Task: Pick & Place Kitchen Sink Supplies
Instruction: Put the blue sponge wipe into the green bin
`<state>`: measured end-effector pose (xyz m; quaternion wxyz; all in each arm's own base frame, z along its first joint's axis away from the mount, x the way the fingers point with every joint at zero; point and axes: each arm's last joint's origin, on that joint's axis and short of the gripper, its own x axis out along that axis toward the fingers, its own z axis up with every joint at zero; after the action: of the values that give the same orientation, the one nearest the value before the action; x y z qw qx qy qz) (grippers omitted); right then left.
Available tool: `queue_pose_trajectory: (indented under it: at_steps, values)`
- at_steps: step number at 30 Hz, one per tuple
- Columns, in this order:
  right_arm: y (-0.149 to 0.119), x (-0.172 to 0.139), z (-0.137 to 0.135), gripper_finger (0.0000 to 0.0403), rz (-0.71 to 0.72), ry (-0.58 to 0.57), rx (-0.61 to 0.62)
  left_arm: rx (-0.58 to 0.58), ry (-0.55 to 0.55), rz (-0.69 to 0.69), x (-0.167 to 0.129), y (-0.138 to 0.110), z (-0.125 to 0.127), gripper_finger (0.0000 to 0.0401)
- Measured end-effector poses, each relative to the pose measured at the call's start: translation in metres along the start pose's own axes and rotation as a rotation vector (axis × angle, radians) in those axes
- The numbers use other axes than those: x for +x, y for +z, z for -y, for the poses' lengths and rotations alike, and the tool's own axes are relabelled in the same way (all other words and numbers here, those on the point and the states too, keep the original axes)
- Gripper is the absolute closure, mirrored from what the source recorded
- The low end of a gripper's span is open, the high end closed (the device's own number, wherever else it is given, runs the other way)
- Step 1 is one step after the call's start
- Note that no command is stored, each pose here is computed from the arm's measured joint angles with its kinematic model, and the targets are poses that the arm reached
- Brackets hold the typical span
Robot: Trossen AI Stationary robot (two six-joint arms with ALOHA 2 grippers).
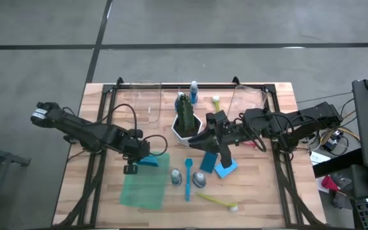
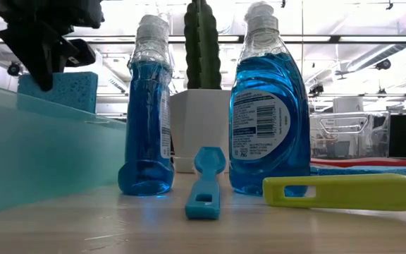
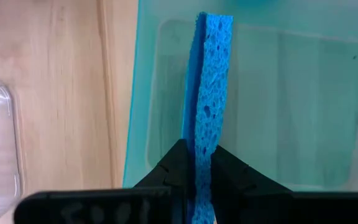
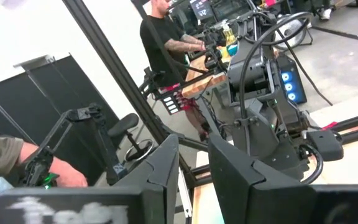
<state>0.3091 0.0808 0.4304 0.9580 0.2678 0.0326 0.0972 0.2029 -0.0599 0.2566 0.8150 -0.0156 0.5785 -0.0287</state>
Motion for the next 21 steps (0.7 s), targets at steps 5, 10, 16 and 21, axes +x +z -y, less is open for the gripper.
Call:
queue_pose_trajectory:
  at_steps: [5,10,16,21]
  values:
    - [0.0,0.0,0.0,0.0329,0.0,0.0,-0.001,-0.002,-0.001,0.002,0.0001,0.0003,0.0002,0.0359]
    - [0.0,0.0,0.0,0.0335,0.0,0.0,-0.005,-0.002,0.0,0.003,0.0001,0.0003,0.0002,0.0359]
    - [0.0,0.0,0.0,0.0325,0.0,0.0,-0.007,-0.001,-0.001,0.009,0.0001,0.0008,0.0004,0.0359]
    - [0.0,0.0,0.0,0.0319,0.0,0.0,-0.007,0.002,0.001,0.009,0.0006,0.0007,0.0003,0.0359]
